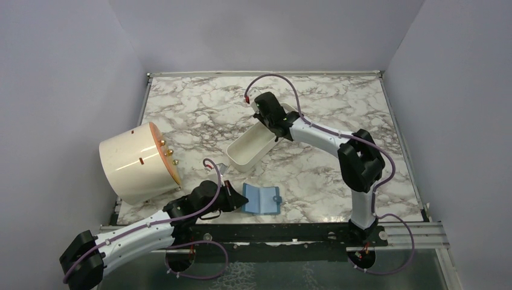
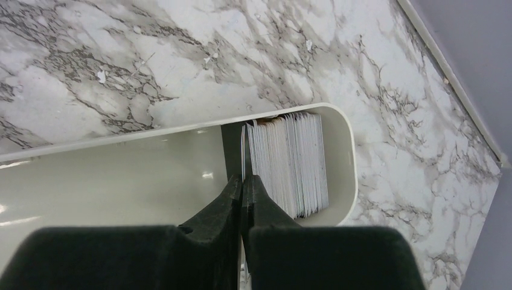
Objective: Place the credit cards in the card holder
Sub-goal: Pick up the credit card from the storage box.
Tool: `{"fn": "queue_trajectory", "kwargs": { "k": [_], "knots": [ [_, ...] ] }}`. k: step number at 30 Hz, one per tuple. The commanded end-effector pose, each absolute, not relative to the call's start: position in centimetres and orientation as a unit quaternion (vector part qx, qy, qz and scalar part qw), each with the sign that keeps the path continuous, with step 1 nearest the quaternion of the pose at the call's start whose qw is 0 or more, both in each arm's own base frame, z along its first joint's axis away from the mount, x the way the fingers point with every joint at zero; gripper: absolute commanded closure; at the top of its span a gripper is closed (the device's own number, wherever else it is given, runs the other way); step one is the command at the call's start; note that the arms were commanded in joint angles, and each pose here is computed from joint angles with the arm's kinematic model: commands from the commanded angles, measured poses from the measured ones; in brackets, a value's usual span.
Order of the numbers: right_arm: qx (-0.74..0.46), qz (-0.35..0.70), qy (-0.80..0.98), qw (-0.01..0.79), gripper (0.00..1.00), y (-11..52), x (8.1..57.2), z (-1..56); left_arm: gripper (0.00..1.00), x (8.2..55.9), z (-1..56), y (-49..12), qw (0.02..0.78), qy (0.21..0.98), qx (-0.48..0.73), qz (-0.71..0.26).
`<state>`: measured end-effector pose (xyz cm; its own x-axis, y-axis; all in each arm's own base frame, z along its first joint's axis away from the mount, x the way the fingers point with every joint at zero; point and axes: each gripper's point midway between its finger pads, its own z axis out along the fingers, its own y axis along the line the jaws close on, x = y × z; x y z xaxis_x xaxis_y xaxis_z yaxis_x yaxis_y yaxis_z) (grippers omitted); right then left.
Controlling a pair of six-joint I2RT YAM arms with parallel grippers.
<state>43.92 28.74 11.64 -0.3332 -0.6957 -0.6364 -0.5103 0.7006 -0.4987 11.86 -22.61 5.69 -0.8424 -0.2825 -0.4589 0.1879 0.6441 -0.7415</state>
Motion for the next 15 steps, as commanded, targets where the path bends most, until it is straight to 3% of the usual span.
{"fn": "queue_trajectory", "kwargs": {
  "k": [1,15],
  "knots": [
    [-0.346,-0.055,0.805,0.480,0.99,29.5,43.6,16.4,1.00,12.6,4.8,-22.0,0.294,0.862,-0.050,-0.410],
    [-0.283,0.032,0.825,0.488,0.99,29.5,40.6,20.7,1.00,13.4,3.9,-21.6,0.302,0.867,-0.077,-0.389]
  ]
}}
